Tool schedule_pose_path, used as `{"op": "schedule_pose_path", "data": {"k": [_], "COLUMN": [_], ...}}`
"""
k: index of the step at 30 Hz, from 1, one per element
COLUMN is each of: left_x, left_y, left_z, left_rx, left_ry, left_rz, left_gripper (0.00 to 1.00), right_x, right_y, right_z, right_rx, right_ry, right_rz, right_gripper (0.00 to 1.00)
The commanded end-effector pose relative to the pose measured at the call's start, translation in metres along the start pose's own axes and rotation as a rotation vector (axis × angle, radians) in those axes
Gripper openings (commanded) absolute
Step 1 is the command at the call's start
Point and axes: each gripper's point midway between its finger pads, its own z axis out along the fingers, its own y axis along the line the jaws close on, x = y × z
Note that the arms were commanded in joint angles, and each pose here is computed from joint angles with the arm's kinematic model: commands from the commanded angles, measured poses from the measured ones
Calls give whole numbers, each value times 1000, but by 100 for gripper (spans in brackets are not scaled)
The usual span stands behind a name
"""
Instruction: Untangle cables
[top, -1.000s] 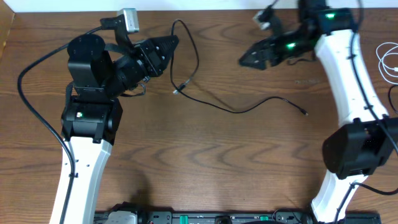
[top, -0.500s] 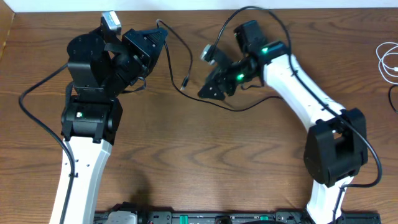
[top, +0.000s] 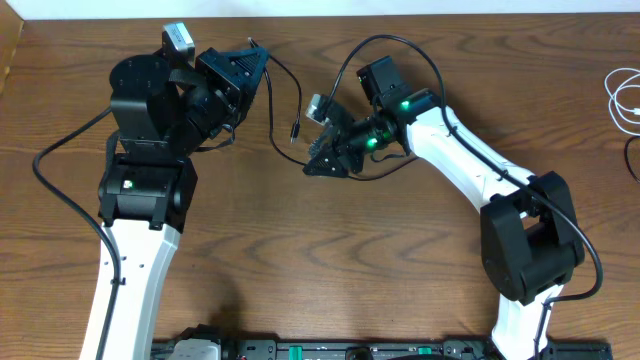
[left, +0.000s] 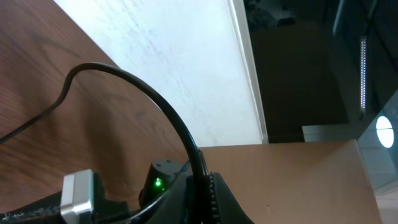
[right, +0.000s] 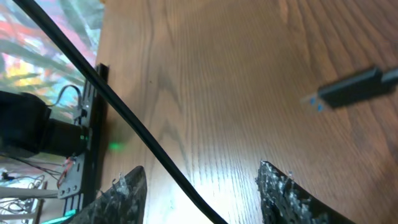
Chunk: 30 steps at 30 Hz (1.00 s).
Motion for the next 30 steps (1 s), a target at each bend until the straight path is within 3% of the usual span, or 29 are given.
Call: {"op": "schedule_pose_path", "data": {"k": [1, 8, 10, 13, 16, 19, 21, 25, 28, 30], "left_x": [-3, -2, -2, 1, 6, 12, 18, 23, 24, 26], "left_y": [-10, -8, -7, 2, 14, 30, 48, 88, 121, 128], "left_z": [-3, -3, -3, -3, -4, -6, -9, -18, -30, -31], "left_rx": [20, 13, 10, -27, -71, -134, -204, -370, -529, -555], "left_ry": [-14, -11, -10, 3, 22, 54, 85, 112, 110, 126], "left_rz": [4, 0, -1, 18, 58, 112, 169, 221, 199, 207], "left_gripper": [8, 7, 8, 8, 9, 17, 24, 26, 26, 26], "right_x": [-4, -8, -6, -4, -1, 4, 7, 0, -18, -34], "right_y": [18, 23, 21, 13, 6, -5, -11, -10, -15, -13], "right_z": [12, 26, 26, 22, 14, -1, -17, -57, -113, -147], "right_rx": [-75, -56, -43, -14, -1, 21, 39, 104, 309, 429], "right_ry": [-12, 3, 10, 16, 13, 7, 0, -25, -71, -125], "right_rz": [-3, -6, 10, 92, 145, 233, 284, 339, 391, 406], "right_gripper": [48, 42, 20, 2, 1, 1, 1, 1, 1, 1]}}
